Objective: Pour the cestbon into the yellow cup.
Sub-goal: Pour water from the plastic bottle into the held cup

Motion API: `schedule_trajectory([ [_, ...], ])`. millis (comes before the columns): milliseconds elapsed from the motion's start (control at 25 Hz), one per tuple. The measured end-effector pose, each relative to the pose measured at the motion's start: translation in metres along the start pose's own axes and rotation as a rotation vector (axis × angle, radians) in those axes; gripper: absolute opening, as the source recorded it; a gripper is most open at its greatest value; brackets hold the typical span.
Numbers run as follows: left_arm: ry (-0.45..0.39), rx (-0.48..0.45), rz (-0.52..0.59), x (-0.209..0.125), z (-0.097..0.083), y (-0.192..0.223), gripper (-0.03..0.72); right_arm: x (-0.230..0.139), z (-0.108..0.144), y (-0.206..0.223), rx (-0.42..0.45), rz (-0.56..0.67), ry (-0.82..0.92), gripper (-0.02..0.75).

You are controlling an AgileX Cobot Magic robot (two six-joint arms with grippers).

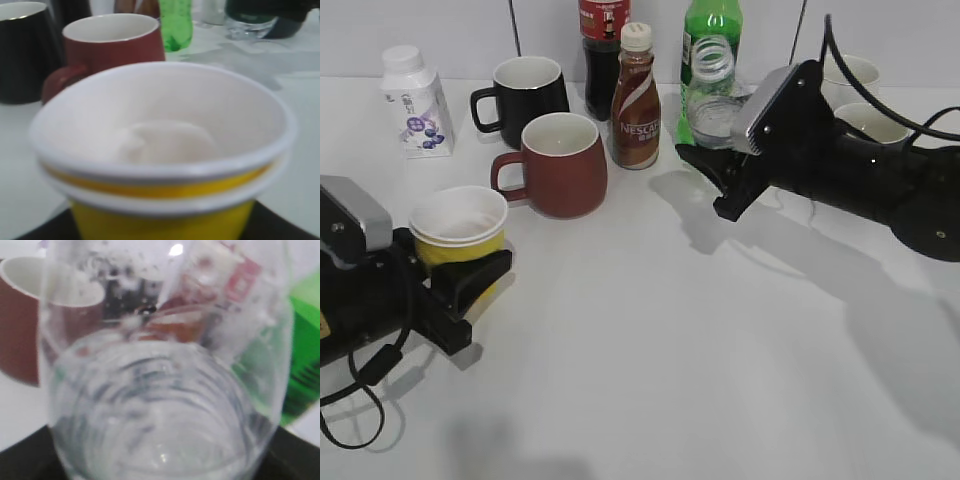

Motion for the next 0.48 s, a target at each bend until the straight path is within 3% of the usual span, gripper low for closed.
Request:
schedule_trajectory([
  [240, 0.004, -0.073, -0.092, 0.024, -0.003, 0.018, 0.337, -0.004, 0.004, 0.001, 0.031, 0.025, -0.109, 0.472],
  [480, 0.049, -0.149, -0.16, 0.053, -0.017, 0.041, 0.337, -0.004, 0.004, 0.001, 0.033, 0.024, -0.214, 0.472],
])
Point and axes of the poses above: a point on each arm's last joint axis where the gripper is mounted, y pointing out along that axis toward the gripper, z along the wrist's bending axis when the last joint is at zero, x = y × z, the point moved 8 cm from there along y, pointing out along that axis toward the gripper, and after that the axes turned 12 degrees about y, right-handed, at the moved point
